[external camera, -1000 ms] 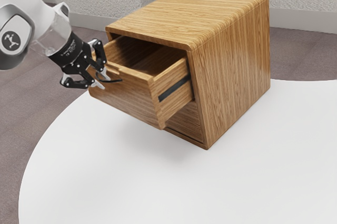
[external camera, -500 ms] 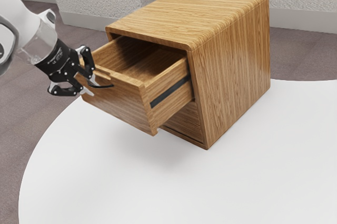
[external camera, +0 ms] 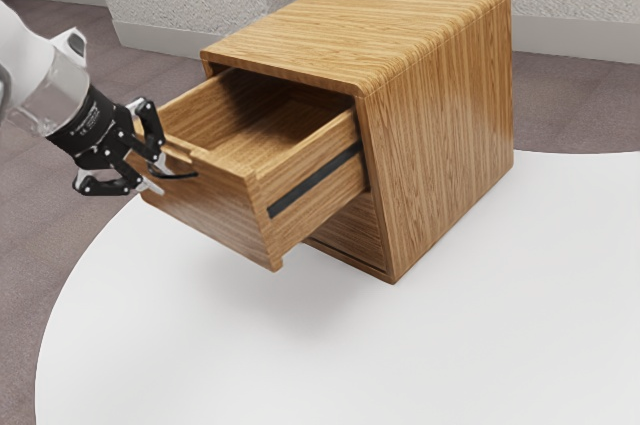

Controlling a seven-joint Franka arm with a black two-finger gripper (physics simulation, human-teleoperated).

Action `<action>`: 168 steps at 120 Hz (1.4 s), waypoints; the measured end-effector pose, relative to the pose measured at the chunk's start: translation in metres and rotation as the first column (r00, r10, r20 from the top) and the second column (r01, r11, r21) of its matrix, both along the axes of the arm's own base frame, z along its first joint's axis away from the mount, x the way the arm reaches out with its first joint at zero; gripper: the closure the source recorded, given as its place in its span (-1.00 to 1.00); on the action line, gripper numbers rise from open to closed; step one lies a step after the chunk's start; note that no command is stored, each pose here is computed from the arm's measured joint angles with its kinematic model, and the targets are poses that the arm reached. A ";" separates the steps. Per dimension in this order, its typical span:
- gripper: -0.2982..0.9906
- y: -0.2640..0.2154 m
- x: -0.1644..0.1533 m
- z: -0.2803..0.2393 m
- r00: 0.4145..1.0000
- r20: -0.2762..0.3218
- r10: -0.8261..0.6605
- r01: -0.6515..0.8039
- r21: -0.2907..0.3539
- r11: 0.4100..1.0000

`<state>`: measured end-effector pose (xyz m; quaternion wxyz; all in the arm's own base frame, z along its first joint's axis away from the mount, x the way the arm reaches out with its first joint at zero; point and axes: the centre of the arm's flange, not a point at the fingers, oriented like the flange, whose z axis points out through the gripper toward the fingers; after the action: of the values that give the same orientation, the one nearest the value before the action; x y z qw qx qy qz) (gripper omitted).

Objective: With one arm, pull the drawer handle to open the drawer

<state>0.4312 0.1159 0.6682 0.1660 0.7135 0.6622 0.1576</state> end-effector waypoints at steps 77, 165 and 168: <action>0.46 0.001 -0.047 0.005 0.999 0.028 0.029 -0.029 -0.002 1.000; 0.28 -0.004 -0.132 0.053 0.989 0.133 0.058 -0.063 0.028 0.998; 0.19 -0.006 -0.146 0.065 0.986 0.156 0.059 -0.066 0.045 0.997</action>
<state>0.2850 0.1100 0.7336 0.1937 0.6820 0.6653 0.2340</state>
